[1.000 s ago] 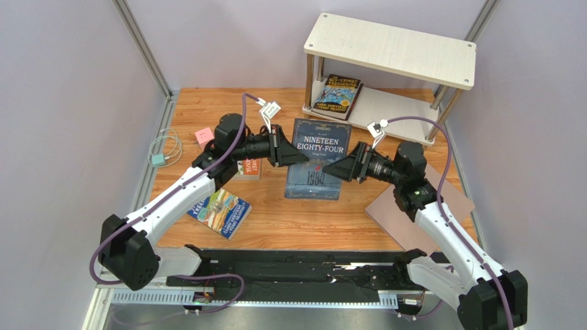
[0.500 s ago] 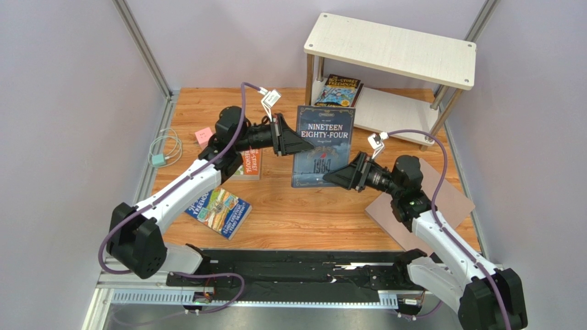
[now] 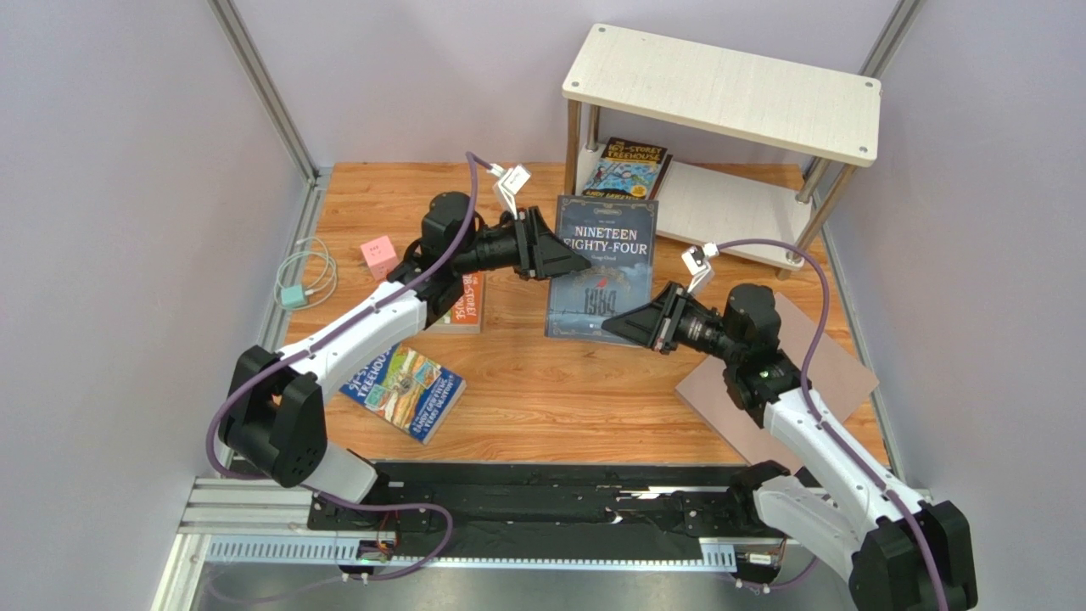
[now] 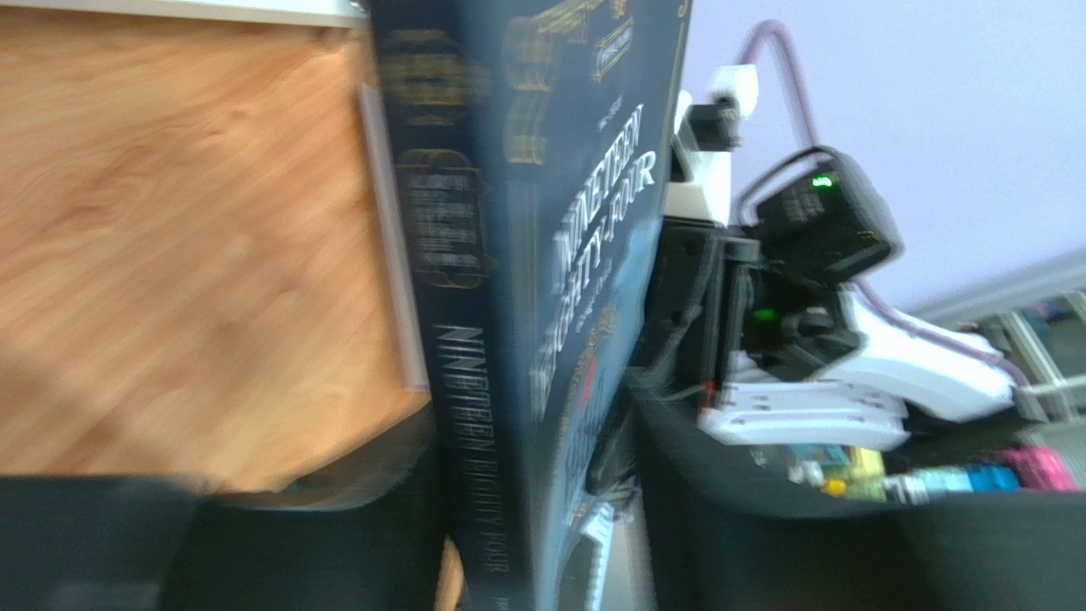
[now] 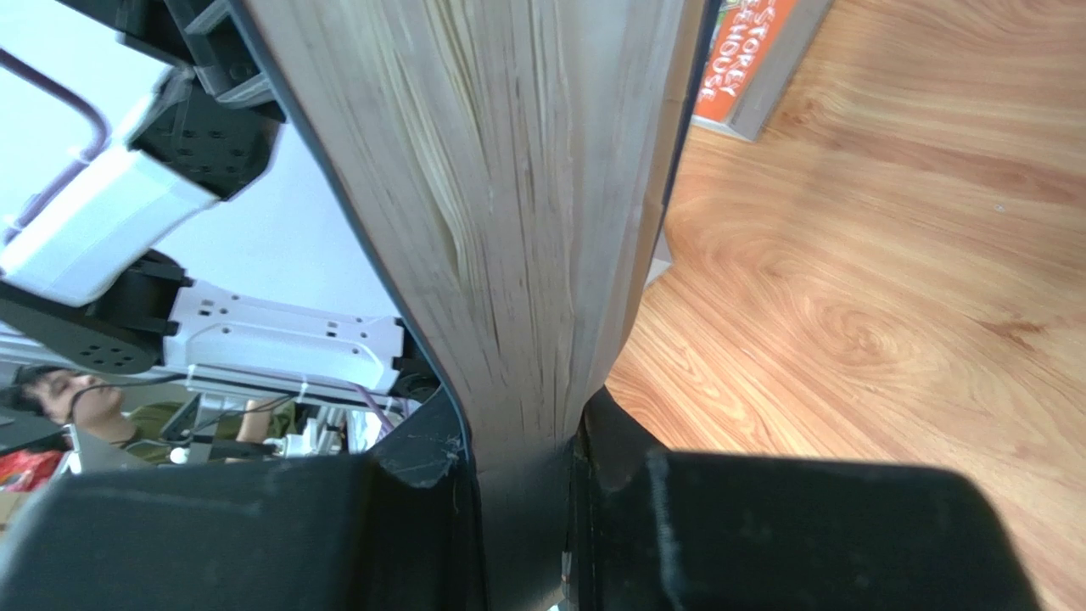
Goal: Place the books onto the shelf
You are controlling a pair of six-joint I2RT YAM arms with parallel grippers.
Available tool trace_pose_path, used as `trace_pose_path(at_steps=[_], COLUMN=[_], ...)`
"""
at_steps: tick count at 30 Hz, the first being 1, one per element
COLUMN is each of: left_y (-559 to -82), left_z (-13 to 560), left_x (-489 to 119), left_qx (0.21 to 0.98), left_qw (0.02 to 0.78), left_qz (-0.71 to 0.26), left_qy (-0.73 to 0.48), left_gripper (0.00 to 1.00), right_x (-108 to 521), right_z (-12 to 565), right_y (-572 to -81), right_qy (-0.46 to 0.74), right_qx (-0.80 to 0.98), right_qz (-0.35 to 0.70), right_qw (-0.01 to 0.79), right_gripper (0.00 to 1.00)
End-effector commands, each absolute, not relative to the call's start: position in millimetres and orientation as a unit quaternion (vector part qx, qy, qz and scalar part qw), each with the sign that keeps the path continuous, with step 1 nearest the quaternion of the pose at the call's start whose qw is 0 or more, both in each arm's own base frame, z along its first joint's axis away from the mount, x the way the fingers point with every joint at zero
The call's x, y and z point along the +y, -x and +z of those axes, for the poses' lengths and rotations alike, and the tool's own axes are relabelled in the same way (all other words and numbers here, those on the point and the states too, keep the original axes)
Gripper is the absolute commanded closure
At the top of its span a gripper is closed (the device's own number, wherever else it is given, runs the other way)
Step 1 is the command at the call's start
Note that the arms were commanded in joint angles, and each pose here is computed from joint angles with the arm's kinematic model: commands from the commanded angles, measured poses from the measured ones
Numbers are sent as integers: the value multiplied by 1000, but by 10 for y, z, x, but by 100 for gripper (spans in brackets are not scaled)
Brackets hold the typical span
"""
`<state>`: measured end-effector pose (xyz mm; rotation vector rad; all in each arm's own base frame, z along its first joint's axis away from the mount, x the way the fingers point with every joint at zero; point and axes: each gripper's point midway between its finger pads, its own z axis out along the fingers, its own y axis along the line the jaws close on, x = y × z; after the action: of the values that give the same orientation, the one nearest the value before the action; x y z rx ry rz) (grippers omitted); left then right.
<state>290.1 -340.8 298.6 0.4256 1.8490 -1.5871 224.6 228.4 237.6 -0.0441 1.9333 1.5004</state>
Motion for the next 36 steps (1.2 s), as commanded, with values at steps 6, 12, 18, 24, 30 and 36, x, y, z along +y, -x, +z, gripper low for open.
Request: trace_pose_path(at_steps=[6,12,18,24,30,36], left_y=[-3365,-3124,-3011,-2974,-2957,-2900], left_z=[3129,3178,2954,2765,2672,2512], left_x=[-2455,-2115,-2036,-2039,-2081,-2157], left_qx=[813,817,833,842,843,849], left_qw=[483,505,487,471,464,441], left_qz=[-325,-276,-259,-257,-266,-282], left_qy=[-31,-39,-50,-52,-57,-67], left_gripper=[24,23,23,24,24,25], right_x=[1852,1796,1846,1864,1858,1848], right_z=[2381,2316,2502,2619,2543,2556], right_y=[-2969,-3418,-3771,-3999,-4350,-4780], right_qy=[-67,-78,-69,-68,-78,-84], right_qx=[778,785,773,764,761,736], right_qz=[469,457,464,476,475,496], right_qw=[413,410,427,430,435,453], right_gripper=[100,100,100,100,100,100])
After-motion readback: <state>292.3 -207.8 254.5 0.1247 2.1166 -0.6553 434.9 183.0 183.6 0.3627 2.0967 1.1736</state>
